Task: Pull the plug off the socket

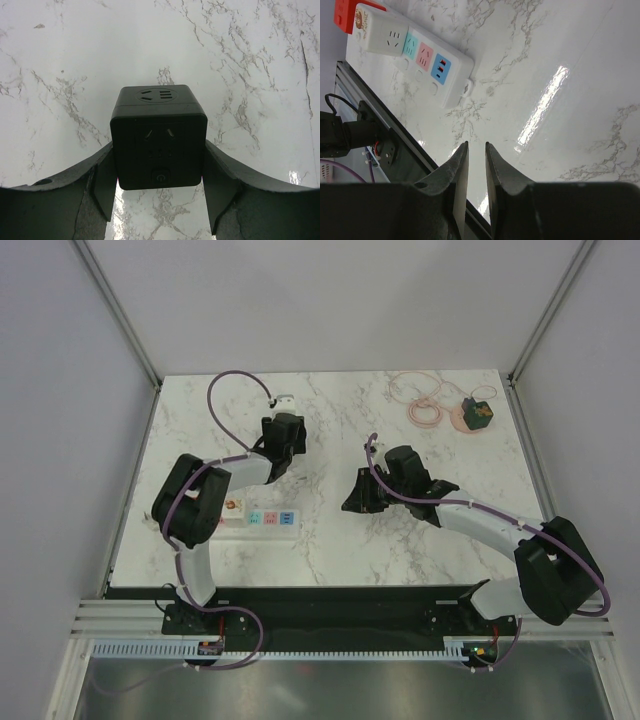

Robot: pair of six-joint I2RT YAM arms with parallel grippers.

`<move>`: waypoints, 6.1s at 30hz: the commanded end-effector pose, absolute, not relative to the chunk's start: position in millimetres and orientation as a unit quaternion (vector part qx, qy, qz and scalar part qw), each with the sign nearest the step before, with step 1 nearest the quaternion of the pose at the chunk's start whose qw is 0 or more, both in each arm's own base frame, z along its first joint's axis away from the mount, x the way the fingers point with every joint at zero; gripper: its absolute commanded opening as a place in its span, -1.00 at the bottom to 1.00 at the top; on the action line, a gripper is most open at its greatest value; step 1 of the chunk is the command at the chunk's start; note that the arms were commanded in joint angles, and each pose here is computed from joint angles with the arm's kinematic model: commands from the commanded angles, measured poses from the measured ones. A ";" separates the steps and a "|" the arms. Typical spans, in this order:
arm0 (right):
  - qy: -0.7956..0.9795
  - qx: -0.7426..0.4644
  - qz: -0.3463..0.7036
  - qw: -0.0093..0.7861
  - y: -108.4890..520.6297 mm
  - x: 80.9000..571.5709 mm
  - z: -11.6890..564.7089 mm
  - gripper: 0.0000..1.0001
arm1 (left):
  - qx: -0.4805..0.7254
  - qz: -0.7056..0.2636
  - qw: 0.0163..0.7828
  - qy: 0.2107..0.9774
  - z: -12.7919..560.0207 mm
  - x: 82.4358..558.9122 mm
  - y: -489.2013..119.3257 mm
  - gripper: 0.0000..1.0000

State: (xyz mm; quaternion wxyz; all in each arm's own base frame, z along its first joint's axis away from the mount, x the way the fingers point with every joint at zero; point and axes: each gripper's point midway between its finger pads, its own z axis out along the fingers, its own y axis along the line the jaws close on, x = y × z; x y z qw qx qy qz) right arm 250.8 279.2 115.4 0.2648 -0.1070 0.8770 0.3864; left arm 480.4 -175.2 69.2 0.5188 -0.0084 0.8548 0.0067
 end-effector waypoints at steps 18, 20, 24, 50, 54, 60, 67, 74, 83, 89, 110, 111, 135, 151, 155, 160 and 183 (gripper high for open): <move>0.868 -0.111 0.407 0.264 283.9 248.1 108.3 -0.45 | -0.058 -0.039 0.509 0.858 146.4 460.8 -166.4 0.95; 0.868 -0.111 0.408 0.260 284.5 247.2 105.8 -0.44 | -0.062 -0.037 0.498 0.864 156.2 446.8 -160.5 0.96; 0.868 -0.112 0.412 0.255 286.4 246.9 101.7 -0.43 | -0.067 -0.035 0.465 0.882 166.4 415.5 -146.4 0.95; 0.850 -0.165 0.457 0.202 355.4 242.6 88.4 -0.29 | -0.091 -0.006 0.304 0.948 115.3 274.2 -53.3 0.75; 0.852 -0.166 0.455 0.198 355.0 241.3 84.8 -0.29 | -0.090 -0.006 0.294 0.952 111.1 271.1 -54.4 0.65; 0.851 -0.169 0.458 0.193 356.9 240.3 83.1 -0.28 | -0.088 -0.001 0.285 0.954 104.7 270.7 -60.9 0.61; 0.852 -0.169 0.457 0.192 357.0 239.4 81.9 -0.28 | -0.100 0.031 0.268 0.958 93.2 270.4 -56.5 0.57; 0.854 -0.166 0.457 0.187 355.8 237.3 77.0 -0.28 | -0.101 0.028 0.257 0.961 87.3 269.0 -59.0 0.45; 0.854 -0.166 0.455 0.189 358.1 238.0 76.4 -0.27 | -0.067 -0.010 0.254 0.965 89.4 267.2 -73.2 0.05; 0.854 -0.165 0.456 0.188 359.3 236.8 75.9 -0.27 | -0.038 -0.035 0.259 0.965 92.2 269.8 -87.4 -0.22; 0.856 -0.175 0.451 0.184 379.9 230.9 75.9 -0.26 | -0.023 -0.083 0.259 0.962 91.5 255.7 -145.3 0.22; 0.854 -0.179 0.453 0.185 383.6 229.9 77.6 -0.25 | -0.019 -0.083 0.261 0.962 92.5 256.0 -145.2 0.28; 0.873 -0.200 0.421 0.145 390.6 217.0 31.8 -0.24 | 0.024 -0.090 0.229 0.969 74.1 246.5 -149.6 -0.27; 0.899 -0.178 0.382 0.120 370.1 205.2 -0.2 -0.27 | 0.049 -0.143 0.301 0.942 115.3 255.1 -161.5 -0.96; 0.904 -0.174 0.371 0.120 366.2 205.7 -4.3 -0.27 | 0.044 -0.172 0.296 0.939 118.3 251.0 -170.3 -0.95; 0.908 -0.168 0.367 0.110 363.6 202.6 -9.6 -0.28 | 0.033 -0.123 0.316 0.940 120.5 254.3 -153.0 -0.95; 0.916 -0.163 0.351 0.102 359.1 202.0 -18.5 -0.27 | 0.094 -0.125 0.280 0.947 148.3 261.2 -162.4 -0.96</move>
